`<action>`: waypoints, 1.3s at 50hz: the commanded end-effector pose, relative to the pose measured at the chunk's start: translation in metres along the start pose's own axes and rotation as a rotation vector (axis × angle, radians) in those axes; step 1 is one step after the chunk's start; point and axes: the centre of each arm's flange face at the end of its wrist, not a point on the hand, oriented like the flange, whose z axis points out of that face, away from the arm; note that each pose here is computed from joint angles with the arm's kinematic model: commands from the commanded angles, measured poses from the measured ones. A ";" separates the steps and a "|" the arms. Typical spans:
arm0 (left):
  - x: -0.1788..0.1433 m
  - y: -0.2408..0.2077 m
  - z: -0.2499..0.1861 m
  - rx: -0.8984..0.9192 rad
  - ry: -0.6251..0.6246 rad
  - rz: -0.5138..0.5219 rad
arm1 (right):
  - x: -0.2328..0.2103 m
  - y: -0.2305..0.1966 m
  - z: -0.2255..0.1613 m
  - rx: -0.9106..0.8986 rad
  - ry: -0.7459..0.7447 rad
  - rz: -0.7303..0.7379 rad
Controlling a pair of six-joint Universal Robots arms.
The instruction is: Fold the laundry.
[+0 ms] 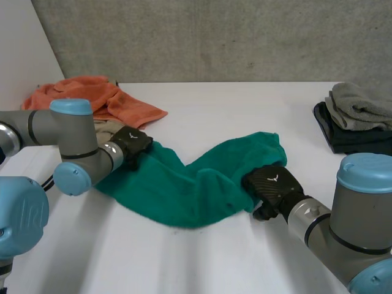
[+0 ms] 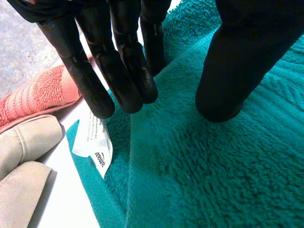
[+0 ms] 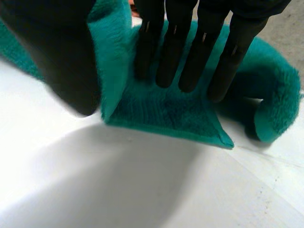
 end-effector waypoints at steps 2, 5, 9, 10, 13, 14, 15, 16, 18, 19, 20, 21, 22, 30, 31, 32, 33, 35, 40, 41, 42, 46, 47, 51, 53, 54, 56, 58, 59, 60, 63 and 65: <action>-0.017 -0.032 -0.026 0.004 -0.109 0.005 | 0.009 -0.011 0.002 0.041 0.026 0.049; -0.028 -0.052 -0.051 0.037 -0.139 0.001 | 0.009 -0.013 0.002 0.048 0.025 0.050; -0.027 -0.056 -0.065 0.056 -0.137 -0.003 | 0.008 -0.016 0.002 0.048 0.024 0.042; -0.024 -0.053 -0.064 0.055 -0.129 -0.003 | 0.008 -0.014 0.002 0.042 0.024 0.046; -0.017 -0.045 -0.063 0.039 -0.106 -0.005 | 0.004 -0.009 0.003 0.017 0.011 0.050; -0.017 -0.044 -0.064 0.033 -0.104 -0.006 | 0.002 -0.005 0.003 -0.005 0.005 0.053; -0.015 -0.041 -0.063 0.025 -0.102 -0.004 | 0.002 -0.003 0.003 -0.017 0.002 0.055; -0.014 -0.039 -0.062 0.019 -0.100 -0.005 | 0.002 -0.002 0.003 -0.023 0.000 0.057; -0.012 -0.034 -0.059 0.007 -0.091 -0.008 | 0.002 0.000 0.002 -0.040 -0.001 0.065; -0.010 -0.030 -0.055 -0.001 -0.081 -0.010 | 0.002 0.000 0.002 -0.044 -0.001 0.068; -0.009 -0.028 -0.054 -0.004 -0.079 -0.011 | 0.003 0.000 0.002 -0.045 0.000 0.070; -0.008 -0.028 -0.053 -0.005 -0.077 -0.013 | 0.003 0.000 0.001 -0.047 0.000 0.071; -0.008 -0.027 -0.051 -0.005 -0.077 -0.013 | 0.003 0.001 0.001 -0.048 0.001 0.072; -0.002 -0.017 -0.031 0.006 -0.041 -0.015 | 0.002 0.007 -0.002 -0.070 0.001 0.079; -0.001 -0.014 -0.027 0.005 -0.037 -0.014 | 0.002 0.008 -0.002 -0.072 -0.001 0.080; 0.000 -0.012 -0.025 0.003 -0.035 -0.013 | 0.002 0.008 -0.002 -0.072 -0.003 0.080; 0.001 -0.011 -0.023 0.001 -0.032 -0.013 | 0.001 0.008 -0.002 -0.071 -0.006 0.079; 0.001 -0.008 -0.019 0.003 -0.033 -0.014 | 0.000 0.008 -0.002 -0.066 -0.007 0.077; 0.001 -0.005 -0.013 0.005 -0.036 -0.014 | -0.003 0.006 -0.002 -0.057 -0.016 0.077; 0.001 -0.005 -0.012 0.006 -0.036 -0.013 | -0.003 0.007 -0.001 -0.059 -0.016 0.082; 0.001 -0.005 -0.011 0.006 -0.036 -0.015 | -0.004 0.007 -0.001 -0.058 -0.018 0.083; 0.002 -0.002 -0.008 0.003 -0.035 -0.014 | -0.005 0.006 0.002 -0.041 -0.017 0.076; 0.003 -0.001 -0.007 0.001 -0.033 -0.014 | -0.006 0.006 0.002 -0.036 -0.020 0.075; 0.004 -0.001 -0.007 0.000 -0.034 -0.012 | -0.007 0.004 0.006 -0.013 -0.002 0.076; 0.004 -0.002 -0.007 0.001 -0.037 -0.011 | -0.005 0.003 0.007 -0.002 0.010 0.089; 0.005 -0.005 -0.008 0.009 -0.040 -0.017 | -0.005 0.002 0.008 0.006 0.012 0.091; 0.004 -0.007 -0.009 0.017 -0.050 -0.014 | -0.004 0.000 0.010 0.021 0.017 0.103; -0.002 -0.020 -0.016 0.038 -0.070 -0.010 | -0.003 -0.001 0.014 0.038 0.023 0.135; -0.007 -0.028 -0.021 0.054 -0.082 -0.010 | -0.002 -0.002 0.015 0.043 0.024 0.150; -0.011 -0.036 -0.026 0.070 -0.093 -0.009 | -0.002 -0.003 0.016 0.046 0.024 0.163; -0.025 -0.056 -0.049 0.104 -0.130 -0.031 | 0.001 -0.009 0.017 0.063 0.033 0.188; -0.032 -0.068 -0.063 0.129 -0.148 -0.051 | 0.004 -0.011 0.017 0.064 0.037 0.190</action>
